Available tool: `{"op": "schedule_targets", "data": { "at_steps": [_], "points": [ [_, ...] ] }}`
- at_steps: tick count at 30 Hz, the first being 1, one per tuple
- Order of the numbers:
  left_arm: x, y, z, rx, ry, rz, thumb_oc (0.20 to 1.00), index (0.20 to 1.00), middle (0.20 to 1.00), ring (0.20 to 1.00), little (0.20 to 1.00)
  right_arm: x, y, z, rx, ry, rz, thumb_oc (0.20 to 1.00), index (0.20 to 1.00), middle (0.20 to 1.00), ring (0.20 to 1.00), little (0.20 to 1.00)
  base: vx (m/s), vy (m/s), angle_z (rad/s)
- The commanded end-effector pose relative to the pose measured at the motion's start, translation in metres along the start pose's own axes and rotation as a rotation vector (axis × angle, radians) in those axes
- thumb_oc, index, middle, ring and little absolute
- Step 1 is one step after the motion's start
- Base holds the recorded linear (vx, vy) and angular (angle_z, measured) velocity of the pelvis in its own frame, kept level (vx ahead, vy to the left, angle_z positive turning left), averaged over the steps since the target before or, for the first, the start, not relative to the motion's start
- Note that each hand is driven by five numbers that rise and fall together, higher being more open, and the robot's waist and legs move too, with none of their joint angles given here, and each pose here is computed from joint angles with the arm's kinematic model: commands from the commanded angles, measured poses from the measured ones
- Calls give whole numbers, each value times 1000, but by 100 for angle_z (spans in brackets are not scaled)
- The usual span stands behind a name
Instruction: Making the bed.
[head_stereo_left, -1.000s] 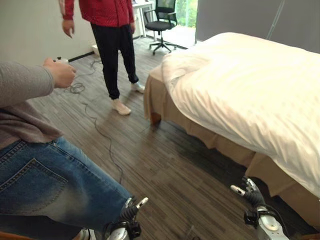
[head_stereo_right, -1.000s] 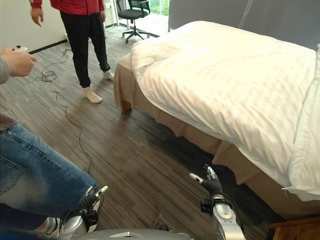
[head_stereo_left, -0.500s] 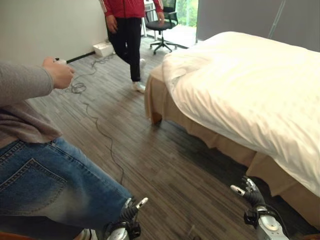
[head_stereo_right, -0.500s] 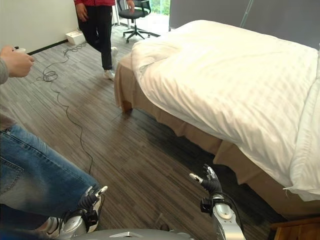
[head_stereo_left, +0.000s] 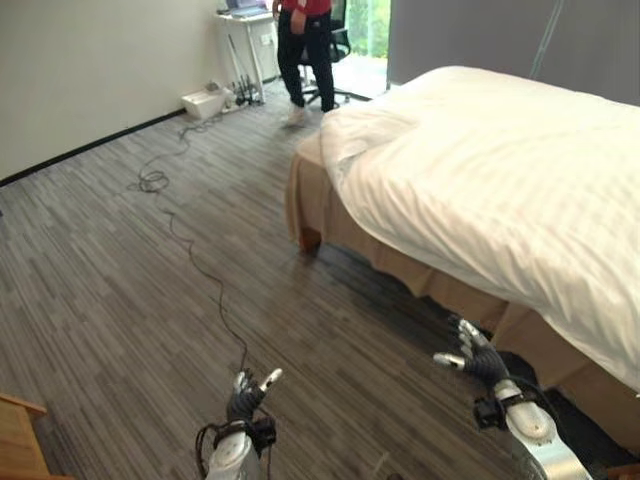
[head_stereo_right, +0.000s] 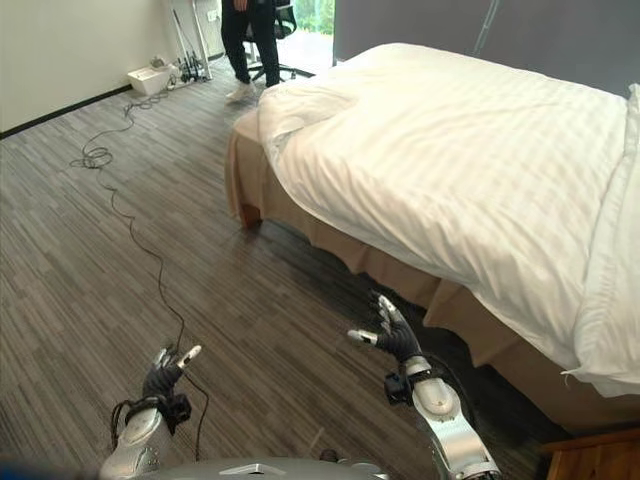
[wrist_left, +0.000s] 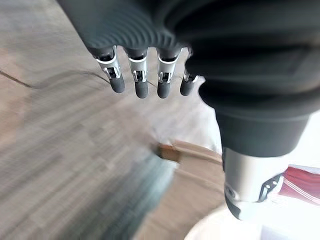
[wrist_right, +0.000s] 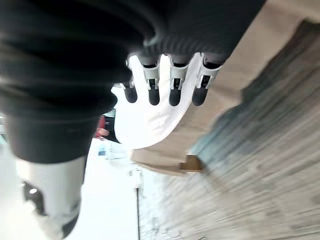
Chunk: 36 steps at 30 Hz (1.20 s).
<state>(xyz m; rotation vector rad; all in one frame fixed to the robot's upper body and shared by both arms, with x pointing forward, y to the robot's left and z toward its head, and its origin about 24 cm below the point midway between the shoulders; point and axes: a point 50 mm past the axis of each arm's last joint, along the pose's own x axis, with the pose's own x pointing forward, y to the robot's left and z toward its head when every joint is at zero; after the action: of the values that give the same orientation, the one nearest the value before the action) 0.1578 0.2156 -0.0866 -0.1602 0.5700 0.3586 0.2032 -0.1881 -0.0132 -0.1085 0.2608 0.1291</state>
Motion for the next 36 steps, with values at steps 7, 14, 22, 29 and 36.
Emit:
{"op": "schedule_targets", "data": {
  "at_steps": [7, 14, 22, 29, 36],
  "points": [
    [14, -4, 34, -11, -126, -46, 1000, 1000, 1000, 1000, 1000, 18, 3, 40, -21, -174, 36, 1000, 1000, 1000, 1000, 1000, 29, -88, 23],
    [12, 0, 34, 4, -131, -35, 1000, 1000, 1000, 1000, 1000, 17, 5, 44, -57, -196, 43, 1000, 1000, 1000, 1000, 1000, 19, -79, 12],
    [21, -13, 54, -41, -187, -67, 1000, 1000, 1000, 1000, 1000, 14, -5, 46, 5, -215, 2, 1000, 1000, 1000, 1000, 1000, -48, -76, 41],
    [27, -26, 66, -57, -222, -63, 1000, 1000, 1000, 1000, 1000, 17, -4, 41, 5, -188, 7, 1000, 1000, 1000, 1000, 1000, 116, 105, 13],
    [29, -26, 70, -39, -239, -64, 1000, 1000, 1000, 1000, 1000, 16, 7, 29, -4, -131, 39, 1000, 1000, 1000, 1000, 1000, 456, 368, -26]
  ]
}}
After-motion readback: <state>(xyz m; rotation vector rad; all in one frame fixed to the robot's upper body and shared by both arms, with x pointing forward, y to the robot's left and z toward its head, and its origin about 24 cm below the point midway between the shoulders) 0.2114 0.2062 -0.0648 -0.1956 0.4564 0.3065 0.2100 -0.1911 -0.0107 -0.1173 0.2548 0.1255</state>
